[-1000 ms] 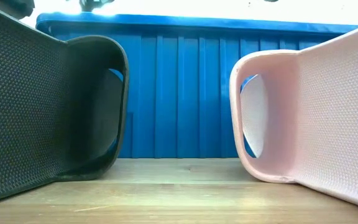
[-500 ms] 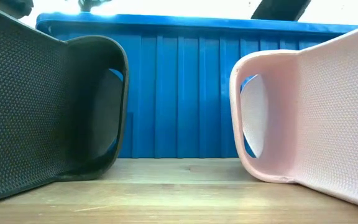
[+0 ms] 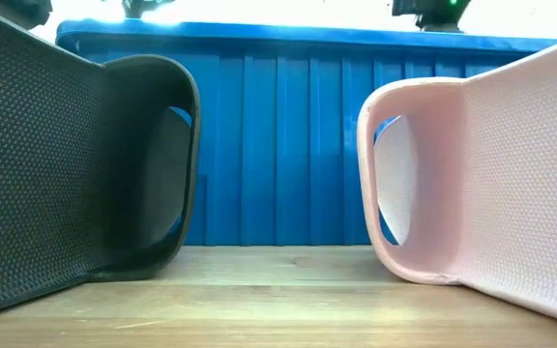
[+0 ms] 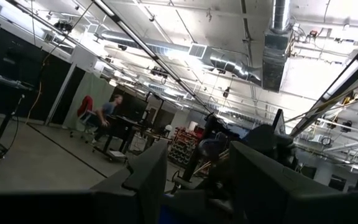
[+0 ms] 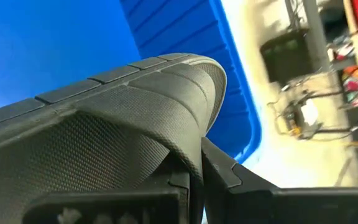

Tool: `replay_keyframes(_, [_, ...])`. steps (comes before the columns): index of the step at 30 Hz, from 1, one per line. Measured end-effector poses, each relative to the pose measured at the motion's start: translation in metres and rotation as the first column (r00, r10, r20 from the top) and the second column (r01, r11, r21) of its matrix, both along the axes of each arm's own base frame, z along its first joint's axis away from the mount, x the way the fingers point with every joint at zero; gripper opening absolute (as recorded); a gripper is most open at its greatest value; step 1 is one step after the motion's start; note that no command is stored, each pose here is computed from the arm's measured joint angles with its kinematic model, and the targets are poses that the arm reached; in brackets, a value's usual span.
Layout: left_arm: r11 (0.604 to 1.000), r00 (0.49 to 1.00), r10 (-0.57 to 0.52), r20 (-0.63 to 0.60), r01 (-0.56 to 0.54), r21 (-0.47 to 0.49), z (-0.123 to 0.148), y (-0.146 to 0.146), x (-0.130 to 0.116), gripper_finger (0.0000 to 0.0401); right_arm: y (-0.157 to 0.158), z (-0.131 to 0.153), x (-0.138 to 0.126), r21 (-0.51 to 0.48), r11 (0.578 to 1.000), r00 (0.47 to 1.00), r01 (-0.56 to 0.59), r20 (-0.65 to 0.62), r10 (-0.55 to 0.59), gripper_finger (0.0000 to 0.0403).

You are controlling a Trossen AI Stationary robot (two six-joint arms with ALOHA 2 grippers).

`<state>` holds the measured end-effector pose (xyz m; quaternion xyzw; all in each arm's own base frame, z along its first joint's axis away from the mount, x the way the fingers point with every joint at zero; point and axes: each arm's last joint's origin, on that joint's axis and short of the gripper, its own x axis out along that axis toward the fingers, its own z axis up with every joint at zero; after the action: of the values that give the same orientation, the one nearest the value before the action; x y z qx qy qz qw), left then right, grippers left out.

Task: Pick and place slides into bin
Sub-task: Put the black slide into the blue bin

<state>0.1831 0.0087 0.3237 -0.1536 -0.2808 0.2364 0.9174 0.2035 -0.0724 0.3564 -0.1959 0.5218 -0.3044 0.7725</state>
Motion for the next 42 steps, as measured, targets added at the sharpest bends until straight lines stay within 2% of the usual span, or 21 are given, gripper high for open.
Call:
replay_keyframes(11, [1.000,1.000,0.001,0.000,-0.001,0.000,0.000,0.000,0.000,0.0160,-0.045,-0.080,0.020,-0.012,1.000,0.972,0.017,-0.233,-0.019,0.0009])
replay_keyframes(16, [1.000,1.000,0.001,0.002,-0.001,0.000,0.001,0.000,0.000,0.0160,-0.060,-0.104,0.031,-0.110,0.994,0.952,0.011,-0.302,-0.044,0.0009])
replay_keyframes(20, [1.000,1.000,0.001,0.003,-0.001,0.000,0.001,0.000,0.000,0.0160,-0.068,-0.120,0.037,-0.123,0.992,0.938,-0.017,-0.347,-0.027,0.0009])
replay_keyframes(32, [1.000,1.000,0.006,0.002,-0.006,-0.003,0.001,0.000,0.000,0.0160,-0.091,-0.151,0.046,-0.086,0.996,0.912,0.026,-0.406,-0.058,0.0009])
replay_keyframes(38, [1.000,1.000,0.008,0.003,-0.008,-0.004,0.001,0.000,-0.001,0.0160,-0.093,-0.153,0.047,-0.076,0.997,0.913,0.022,-0.405,-0.051,0.0011])
replay_keyframes(42, [1.000,1.000,0.009,0.001,-0.009,-0.005,0.001,0.000,0.000,0.0160,-0.092,-0.150,0.046,-0.073,0.997,0.920,0.019,-0.389,-0.046,0.0035])
